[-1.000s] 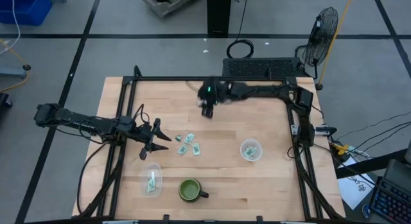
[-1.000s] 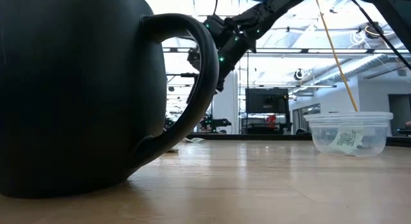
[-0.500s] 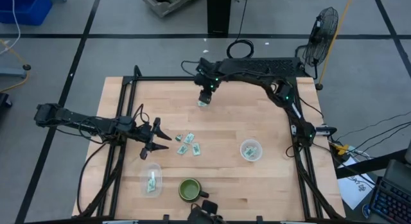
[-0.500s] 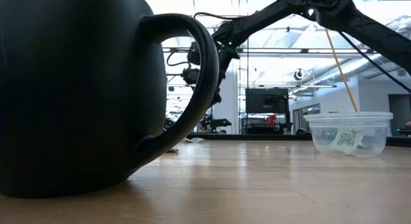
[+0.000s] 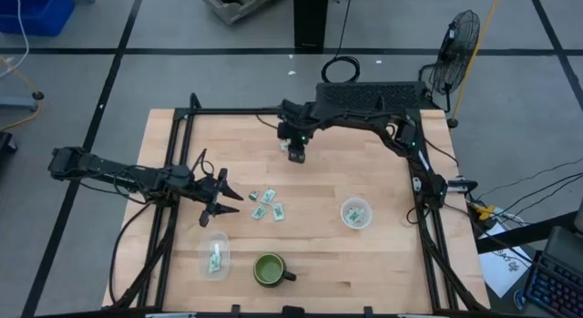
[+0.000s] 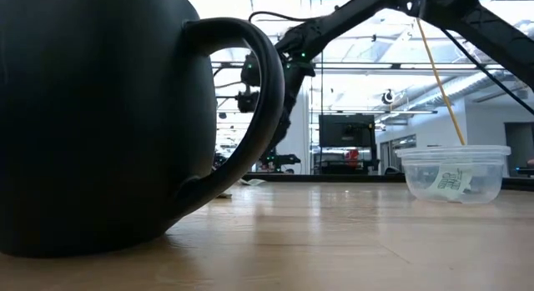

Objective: Pick and place Stevia / Truvia into bins
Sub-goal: Put the white stevia packet into the circular transparent container

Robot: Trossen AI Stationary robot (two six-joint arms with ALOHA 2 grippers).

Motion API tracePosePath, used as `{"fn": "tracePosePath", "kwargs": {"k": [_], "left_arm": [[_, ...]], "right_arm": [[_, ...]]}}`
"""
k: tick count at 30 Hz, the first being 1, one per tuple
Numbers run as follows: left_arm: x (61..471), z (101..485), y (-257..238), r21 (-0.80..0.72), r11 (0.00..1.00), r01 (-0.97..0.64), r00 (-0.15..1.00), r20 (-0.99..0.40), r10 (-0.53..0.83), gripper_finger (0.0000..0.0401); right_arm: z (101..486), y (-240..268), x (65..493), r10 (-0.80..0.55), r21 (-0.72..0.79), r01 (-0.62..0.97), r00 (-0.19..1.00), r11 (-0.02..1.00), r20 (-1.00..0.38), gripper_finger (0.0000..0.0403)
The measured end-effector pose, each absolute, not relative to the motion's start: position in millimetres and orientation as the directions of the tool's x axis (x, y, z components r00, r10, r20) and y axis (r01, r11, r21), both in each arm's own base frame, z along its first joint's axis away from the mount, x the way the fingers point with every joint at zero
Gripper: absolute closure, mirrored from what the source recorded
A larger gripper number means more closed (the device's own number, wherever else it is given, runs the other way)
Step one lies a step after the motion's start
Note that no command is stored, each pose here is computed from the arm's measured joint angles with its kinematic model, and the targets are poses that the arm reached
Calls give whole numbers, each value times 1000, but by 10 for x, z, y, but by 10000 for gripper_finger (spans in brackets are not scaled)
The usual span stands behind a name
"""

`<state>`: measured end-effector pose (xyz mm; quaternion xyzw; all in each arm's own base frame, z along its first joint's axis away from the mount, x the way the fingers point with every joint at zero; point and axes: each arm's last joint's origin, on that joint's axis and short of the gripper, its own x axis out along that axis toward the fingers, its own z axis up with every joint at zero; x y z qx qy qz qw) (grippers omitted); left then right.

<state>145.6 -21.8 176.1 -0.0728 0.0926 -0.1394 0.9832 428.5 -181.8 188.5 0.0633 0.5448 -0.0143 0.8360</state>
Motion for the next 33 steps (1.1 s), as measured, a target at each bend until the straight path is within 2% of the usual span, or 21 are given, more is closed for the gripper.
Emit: {"fn": "tracePosePath", "kwargs": {"k": [4, 14, 21, 33], "left_arm": [[1456, 1759, -217, -169, 951, 259, 944, -165, -286, 217], [1456, 1758, -217, -163, 952, 258, 944, -165, -284, 217], [1456, 1758, -216, -153, 954, 259, 945, -165, -283, 217], [1456, 1758, -216, -135, 956, 261, 945, -165, -281, 217]], "right_arm": [[1839, -1820, 4315, -11, 18, 64, 423, 998, -906, 248], [1837, -2124, 4179, 9, 66, 112, 447, 992, -894, 248], [1846, -2224, 4138, 56, 110, 82, 486, 991, -872, 248], [1776, -2349, 4025, -44, -19, 66, 407, 998, -912, 253]]}}
